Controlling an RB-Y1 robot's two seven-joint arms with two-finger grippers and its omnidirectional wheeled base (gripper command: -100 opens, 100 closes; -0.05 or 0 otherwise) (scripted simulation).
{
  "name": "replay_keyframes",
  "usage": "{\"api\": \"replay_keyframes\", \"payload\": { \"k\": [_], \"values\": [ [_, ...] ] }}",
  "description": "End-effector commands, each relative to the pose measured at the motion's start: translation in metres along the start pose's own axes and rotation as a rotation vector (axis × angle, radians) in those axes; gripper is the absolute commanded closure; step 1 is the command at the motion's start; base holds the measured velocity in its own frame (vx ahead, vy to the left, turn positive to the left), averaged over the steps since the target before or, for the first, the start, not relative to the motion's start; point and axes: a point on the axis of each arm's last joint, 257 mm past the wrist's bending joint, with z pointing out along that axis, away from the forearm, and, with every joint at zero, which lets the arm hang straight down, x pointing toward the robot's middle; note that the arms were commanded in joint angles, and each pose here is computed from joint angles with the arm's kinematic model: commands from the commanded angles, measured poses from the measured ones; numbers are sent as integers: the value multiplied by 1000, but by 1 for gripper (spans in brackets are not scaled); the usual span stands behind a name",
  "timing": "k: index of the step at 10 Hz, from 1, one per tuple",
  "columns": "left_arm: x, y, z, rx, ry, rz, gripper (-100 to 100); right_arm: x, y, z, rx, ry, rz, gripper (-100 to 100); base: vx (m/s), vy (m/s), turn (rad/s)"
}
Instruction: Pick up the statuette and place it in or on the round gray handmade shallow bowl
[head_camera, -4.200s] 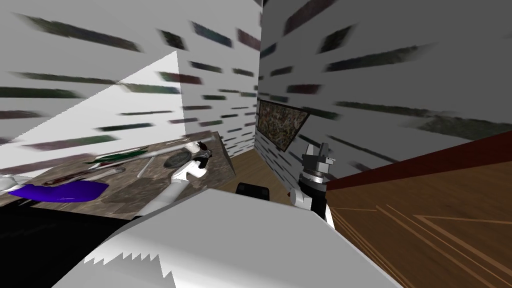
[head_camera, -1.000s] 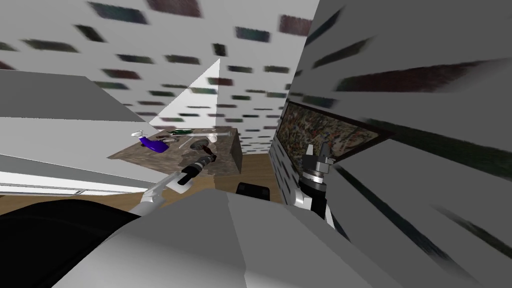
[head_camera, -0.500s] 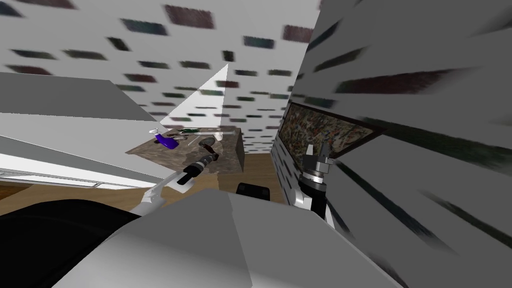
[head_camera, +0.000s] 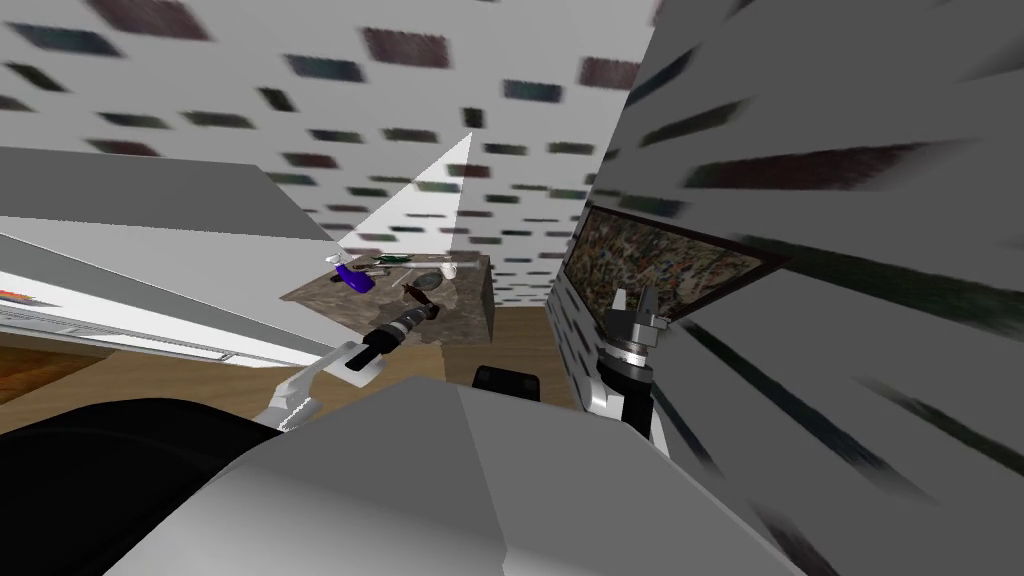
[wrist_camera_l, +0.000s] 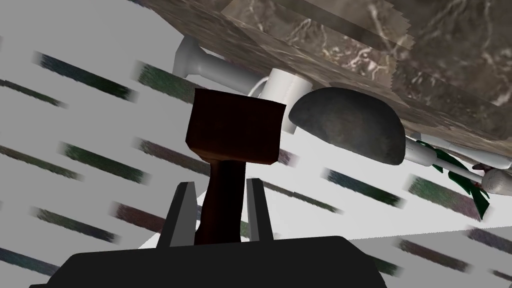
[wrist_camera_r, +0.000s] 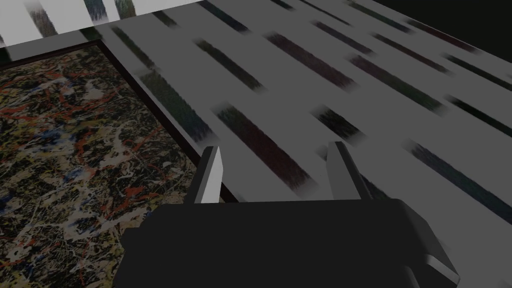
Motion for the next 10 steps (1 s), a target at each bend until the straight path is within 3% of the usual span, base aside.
{"api": "replay_keyframes", "payload": {
  "k": [1,10],
  "values": [
    [-9,-7,-2,17,-4,6,100,0,0,0,0,0,0,0,33,114,-15],
    [-79,-25,8,55,-43,123,100,0,0,0,0,0,0,0,123,167,-71]
  ]
}}
